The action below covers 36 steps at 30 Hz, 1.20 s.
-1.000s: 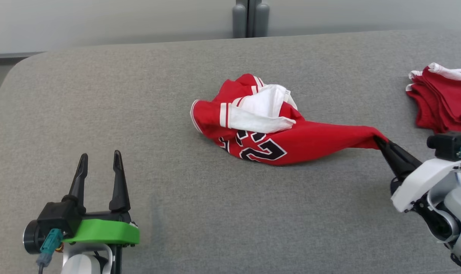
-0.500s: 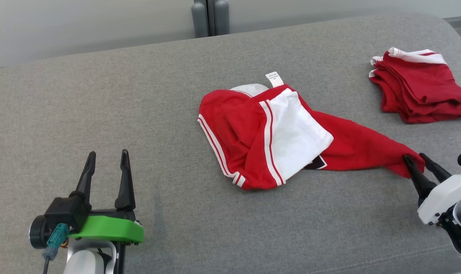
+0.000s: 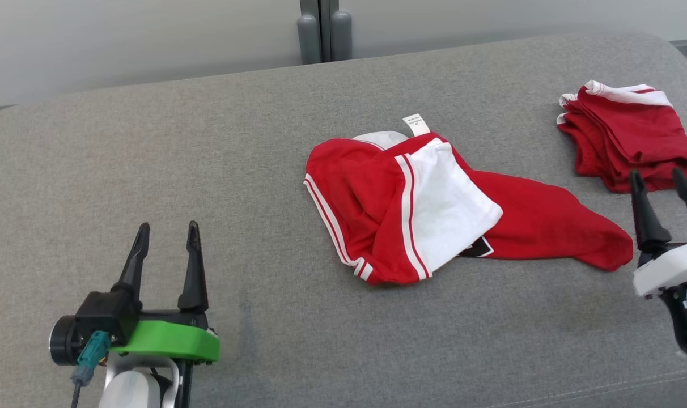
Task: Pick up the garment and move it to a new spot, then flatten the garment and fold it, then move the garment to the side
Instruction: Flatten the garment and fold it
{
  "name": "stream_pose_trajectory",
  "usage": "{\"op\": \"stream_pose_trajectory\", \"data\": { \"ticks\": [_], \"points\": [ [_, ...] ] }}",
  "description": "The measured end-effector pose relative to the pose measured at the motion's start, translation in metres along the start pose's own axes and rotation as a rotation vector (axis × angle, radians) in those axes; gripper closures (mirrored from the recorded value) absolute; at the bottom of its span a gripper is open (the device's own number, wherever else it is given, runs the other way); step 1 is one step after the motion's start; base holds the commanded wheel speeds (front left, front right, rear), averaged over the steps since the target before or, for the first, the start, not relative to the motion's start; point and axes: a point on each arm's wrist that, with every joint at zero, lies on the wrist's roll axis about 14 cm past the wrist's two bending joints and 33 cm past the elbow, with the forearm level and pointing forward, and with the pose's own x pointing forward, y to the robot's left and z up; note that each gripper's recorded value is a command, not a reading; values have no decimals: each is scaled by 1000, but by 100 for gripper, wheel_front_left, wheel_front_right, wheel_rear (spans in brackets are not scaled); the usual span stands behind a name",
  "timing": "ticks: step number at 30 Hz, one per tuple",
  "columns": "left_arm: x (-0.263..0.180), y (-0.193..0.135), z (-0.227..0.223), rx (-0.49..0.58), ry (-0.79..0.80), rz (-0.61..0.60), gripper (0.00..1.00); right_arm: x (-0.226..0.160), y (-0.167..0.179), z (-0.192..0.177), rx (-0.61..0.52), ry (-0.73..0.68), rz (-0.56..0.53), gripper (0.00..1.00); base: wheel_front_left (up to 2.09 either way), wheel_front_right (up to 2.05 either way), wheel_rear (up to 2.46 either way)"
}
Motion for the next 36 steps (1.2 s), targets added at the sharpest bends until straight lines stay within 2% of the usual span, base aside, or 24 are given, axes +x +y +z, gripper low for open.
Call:
{"op": "stream_pose_trajectory", "data": {
  "ticks": [5,9,12,16,23,28,31,36],
  "points": [
    [0,-15,0,-8,-1,-46,0,-7,30,-15,31,11,43,0,0,0,0],
    [3,-22,1,-19,-5,-68,0,-6,41,-16,39,14,59,0,0,0,0],
    [2,-41,-8,-53,25,-124,0,-6,43,-13,38,8,61,0,0,0,0],
    [-5,-84,-40,-119,181,-248,0,-8,46,-14,43,10,58,0,0,0,0],
    [-21,-173,-62,-200,395,-520,0,-14,42,-20,59,24,34,0,0,0,0],
    [-31,-218,-72,-143,486,-695,0,-19,34,-24,64,32,4,0,0,0,0],
    [-31,-226,-87,-71,546,-728,0,-22,28,-27,65,39,-15,0,0,0,0],
    [-18,-220,-117,192,595,-724,0,-27,16,-31,64,46,-51,0,0,0,0]
  ]
}}
